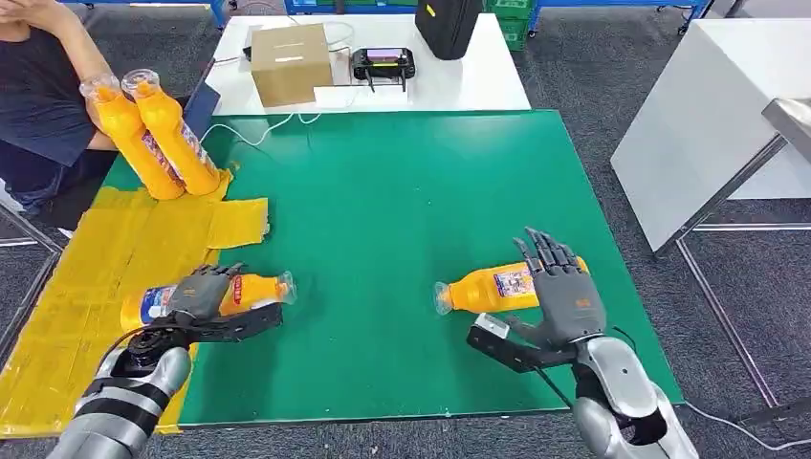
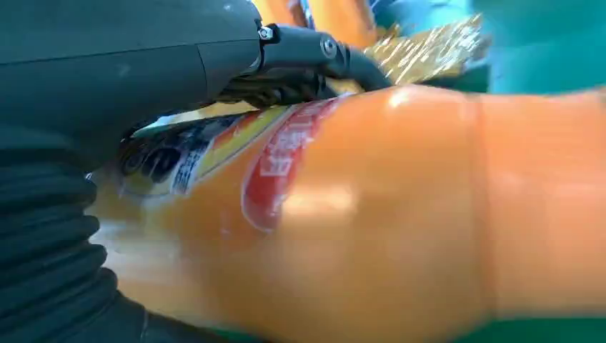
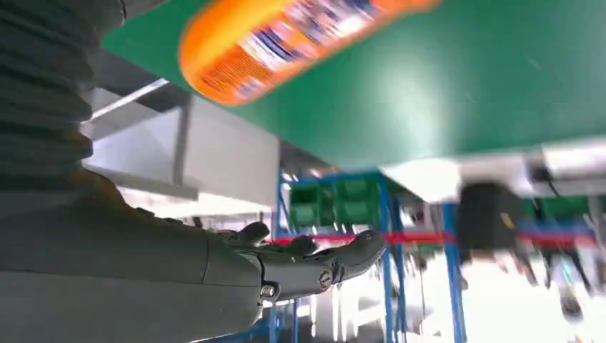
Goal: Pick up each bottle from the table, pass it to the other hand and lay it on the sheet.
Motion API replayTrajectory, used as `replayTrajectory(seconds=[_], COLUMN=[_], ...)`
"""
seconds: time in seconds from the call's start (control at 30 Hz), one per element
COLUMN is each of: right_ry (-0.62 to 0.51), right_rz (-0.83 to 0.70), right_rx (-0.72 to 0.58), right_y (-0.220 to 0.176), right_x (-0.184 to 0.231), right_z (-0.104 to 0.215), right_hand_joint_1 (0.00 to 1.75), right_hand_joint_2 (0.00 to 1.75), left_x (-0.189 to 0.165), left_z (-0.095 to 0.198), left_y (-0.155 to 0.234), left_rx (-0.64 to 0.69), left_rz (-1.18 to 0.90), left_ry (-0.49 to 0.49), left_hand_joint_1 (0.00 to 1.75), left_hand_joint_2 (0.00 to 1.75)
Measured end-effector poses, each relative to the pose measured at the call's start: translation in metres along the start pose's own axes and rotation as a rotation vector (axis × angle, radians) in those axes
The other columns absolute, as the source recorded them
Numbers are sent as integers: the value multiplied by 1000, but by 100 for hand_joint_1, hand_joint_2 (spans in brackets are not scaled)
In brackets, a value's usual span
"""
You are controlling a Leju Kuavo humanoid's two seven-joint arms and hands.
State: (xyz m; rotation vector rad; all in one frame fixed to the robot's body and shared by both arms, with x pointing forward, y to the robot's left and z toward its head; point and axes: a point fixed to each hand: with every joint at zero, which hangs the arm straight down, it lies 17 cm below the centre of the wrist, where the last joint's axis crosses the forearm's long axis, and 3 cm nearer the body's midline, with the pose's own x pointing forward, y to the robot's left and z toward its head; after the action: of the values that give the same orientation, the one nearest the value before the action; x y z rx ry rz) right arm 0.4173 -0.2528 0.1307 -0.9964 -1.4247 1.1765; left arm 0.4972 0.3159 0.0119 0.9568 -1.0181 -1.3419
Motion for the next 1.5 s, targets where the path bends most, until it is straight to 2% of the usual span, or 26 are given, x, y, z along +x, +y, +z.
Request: replayTrajectory(seconds=[0.13, 0.23, 0.53, 0.73, 1.07, 1.33, 1.5], right_ry=[-19, -38, 23, 50, 45, 17, 7], right_rz=[-35, -7, 63, 158, 219, 233, 236], right_rx=[152, 230, 312, 340, 383, 425, 446], right_y=[31, 47, 56, 52, 50, 68, 76], right_x=[-26, -53, -120, -148, -162, -154, -152], right_z=[-4, -5, 7, 11, -7, -8, -7], right_hand_joint_1=[0, 0, 0, 0, 0, 0, 0], right_hand_joint_2=[175, 175, 175, 175, 175, 175, 175], left_x=[3, 13, 38, 57, 74, 110, 124], left_z=[-1, 0, 19, 37, 47, 65, 71], left_y=[-3, -2, 2, 3, 9, 23, 38], left_rx=[-25, -42, -30, -33, -32, -65, -59], left_rz=[72, 161, 327, 436, 498, 701, 760], left_ry=[-40, -82, -170, -235, -298, -414, -463], left_hand_joint_1=[0, 0, 0, 0, 0, 0, 0], left_hand_joint_2=[0, 0, 0, 0, 0, 0, 0])
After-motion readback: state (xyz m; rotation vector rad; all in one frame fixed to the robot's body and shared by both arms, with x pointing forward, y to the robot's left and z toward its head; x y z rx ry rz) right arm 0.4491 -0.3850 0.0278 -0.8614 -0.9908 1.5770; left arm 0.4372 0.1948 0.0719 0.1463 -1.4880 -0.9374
